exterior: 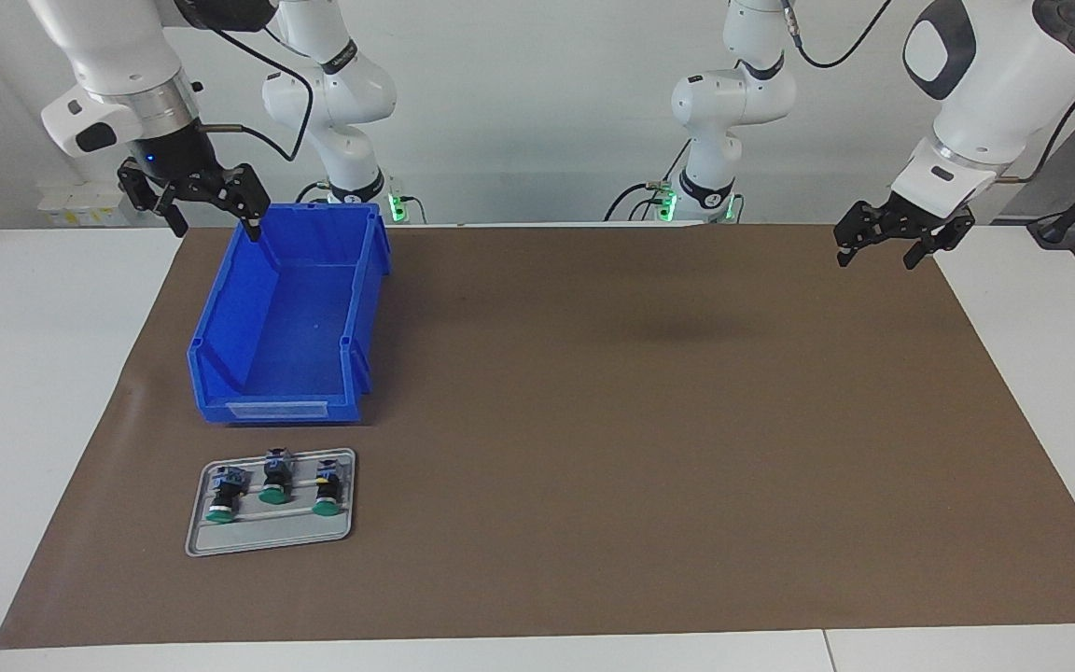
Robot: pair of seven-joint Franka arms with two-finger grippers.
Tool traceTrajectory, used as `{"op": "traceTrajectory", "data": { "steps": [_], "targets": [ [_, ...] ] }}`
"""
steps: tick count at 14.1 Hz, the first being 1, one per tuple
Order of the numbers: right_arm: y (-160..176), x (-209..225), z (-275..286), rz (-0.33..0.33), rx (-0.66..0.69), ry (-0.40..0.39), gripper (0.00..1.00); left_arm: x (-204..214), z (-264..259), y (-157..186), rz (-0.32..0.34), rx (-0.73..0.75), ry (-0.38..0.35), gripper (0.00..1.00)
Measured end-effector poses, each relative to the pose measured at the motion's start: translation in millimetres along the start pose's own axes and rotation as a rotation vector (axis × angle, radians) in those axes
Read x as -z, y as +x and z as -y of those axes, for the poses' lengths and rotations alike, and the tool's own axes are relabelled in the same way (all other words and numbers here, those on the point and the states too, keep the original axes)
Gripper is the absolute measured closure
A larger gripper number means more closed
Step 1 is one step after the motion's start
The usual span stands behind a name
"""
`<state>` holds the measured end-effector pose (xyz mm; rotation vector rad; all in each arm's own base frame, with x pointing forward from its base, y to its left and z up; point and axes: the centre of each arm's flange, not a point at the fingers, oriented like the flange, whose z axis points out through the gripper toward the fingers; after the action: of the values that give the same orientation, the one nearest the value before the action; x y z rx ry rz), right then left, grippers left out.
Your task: Place and press button with both arms
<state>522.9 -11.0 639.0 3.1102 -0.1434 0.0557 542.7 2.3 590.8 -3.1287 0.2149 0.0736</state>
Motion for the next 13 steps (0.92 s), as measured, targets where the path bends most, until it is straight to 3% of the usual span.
{"op": "traceTrajectory", "data": {
  "steps": [6, 11, 13],
  "targets": [
    [39.6, -49.5, 3.1, -0.110, 0.020, 0.001, 0.00, 0.0, 0.0, 0.0, 0.000, 0.000, 0.000, 0.00],
    [122.8, -196.2, 17.6, -0.188, 0.101, -0.025, 0.00, 0.0, 0.0, 0.0, 0.000, 0.000, 0.000, 0.00],
    [140.4, -256.7, 20.1, -0.197, 0.114, -0.033, 0.00, 0.0, 0.0, 0.0, 0.000, 0.000, 0.000, 0.00]
  ]
}}
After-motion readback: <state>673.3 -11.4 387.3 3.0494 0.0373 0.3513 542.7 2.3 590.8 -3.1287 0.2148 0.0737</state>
